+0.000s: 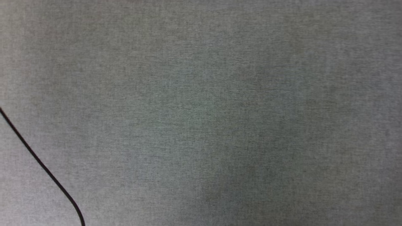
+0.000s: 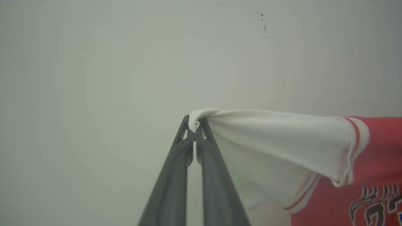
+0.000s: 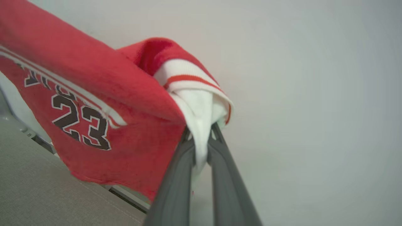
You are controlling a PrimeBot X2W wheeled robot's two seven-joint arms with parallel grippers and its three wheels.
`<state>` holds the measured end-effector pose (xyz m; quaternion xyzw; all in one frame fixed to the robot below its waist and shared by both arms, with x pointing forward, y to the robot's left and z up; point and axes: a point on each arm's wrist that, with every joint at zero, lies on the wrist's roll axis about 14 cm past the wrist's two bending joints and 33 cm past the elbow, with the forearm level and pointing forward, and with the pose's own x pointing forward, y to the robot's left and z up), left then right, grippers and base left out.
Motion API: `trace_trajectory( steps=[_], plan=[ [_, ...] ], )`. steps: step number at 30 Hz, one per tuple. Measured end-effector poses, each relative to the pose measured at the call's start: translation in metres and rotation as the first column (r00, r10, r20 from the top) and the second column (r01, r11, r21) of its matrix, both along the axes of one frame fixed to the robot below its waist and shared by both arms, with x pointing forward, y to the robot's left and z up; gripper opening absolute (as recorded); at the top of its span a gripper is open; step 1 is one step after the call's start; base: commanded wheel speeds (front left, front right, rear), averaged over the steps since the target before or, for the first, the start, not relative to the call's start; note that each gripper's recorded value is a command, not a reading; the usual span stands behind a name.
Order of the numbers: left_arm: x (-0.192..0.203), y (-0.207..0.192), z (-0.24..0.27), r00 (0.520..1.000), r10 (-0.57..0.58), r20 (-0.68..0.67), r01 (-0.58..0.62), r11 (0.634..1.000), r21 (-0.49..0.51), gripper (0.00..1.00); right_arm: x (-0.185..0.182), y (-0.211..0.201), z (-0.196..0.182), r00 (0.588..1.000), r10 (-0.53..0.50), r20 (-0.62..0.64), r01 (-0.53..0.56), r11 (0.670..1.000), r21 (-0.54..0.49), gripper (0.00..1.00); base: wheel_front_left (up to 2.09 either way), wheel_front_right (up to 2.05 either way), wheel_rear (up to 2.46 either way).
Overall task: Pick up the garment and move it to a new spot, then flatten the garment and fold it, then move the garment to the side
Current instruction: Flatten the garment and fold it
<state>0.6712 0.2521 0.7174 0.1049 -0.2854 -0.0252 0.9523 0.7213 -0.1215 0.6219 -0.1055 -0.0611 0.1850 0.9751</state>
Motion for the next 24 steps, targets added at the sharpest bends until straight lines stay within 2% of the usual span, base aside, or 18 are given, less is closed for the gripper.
trace_trajectory(
  steps=[5,11,14,17,19,22,24],
  plan=[
    [0.005,-0.001,-0.048,0.995,-0.003,-0.098,0.005,1.000,0.012,0.00,0.003,0.007,-0.044,0.995,0.010,-0.095,-0.009,1.000,0.014,0.00,0.00,0.00,0.00],
    [-0.016,-0.002,-0.120,0.964,0.000,-0.265,0.009,0.999,0.031,0.00,-0.024,0.004,-0.113,0.958,0.019,-0.287,-0.025,1.000,-0.018,0.00,0.00,0.00,0.00],
    [-0.038,-0.003,-0.157,0.934,-0.006,-0.357,0.016,1.000,0.025,0.00,-0.050,0.000,-0.146,0.913,0.026,-0.408,-0.044,0.998,-0.034,0.00,0.00,0.00,0.00],
    [-0.065,0.000,-0.183,0.908,-0.002,-0.419,-0.005,1.000,-0.016,0.00,-0.085,-0.001,-0.177,0.834,0.042,-0.551,-0.075,0.996,-0.038,0.00,0.00,0.00,0.00],
    [-0.087,0.001,-0.199,0.889,0.000,-0.457,-0.020,0.999,-0.039,0.00,-0.106,-0.007,-0.186,0.783,0.038,-0.621,-0.076,0.996,-0.035,0.00,0.00,0.00,0.00],
    [-0.119,0.004,-0.213,0.865,0.009,-0.501,-0.039,0.998,-0.050,0.00,-0.133,-0.016,-0.190,0.731,0.033,-0.682,-0.081,0.996,-0.038,0.00,0.00,0.00,0.00],
    [-0.141,0.006,-0.224,0.833,0.008,-0.553,-0.038,0.998,-0.042,0.00,-0.152,-0.019,-0.192,0.697,0.033,-0.716,-0.085,0.996,-0.037,0.00,0.00,0.00,0.00]
  ],
)
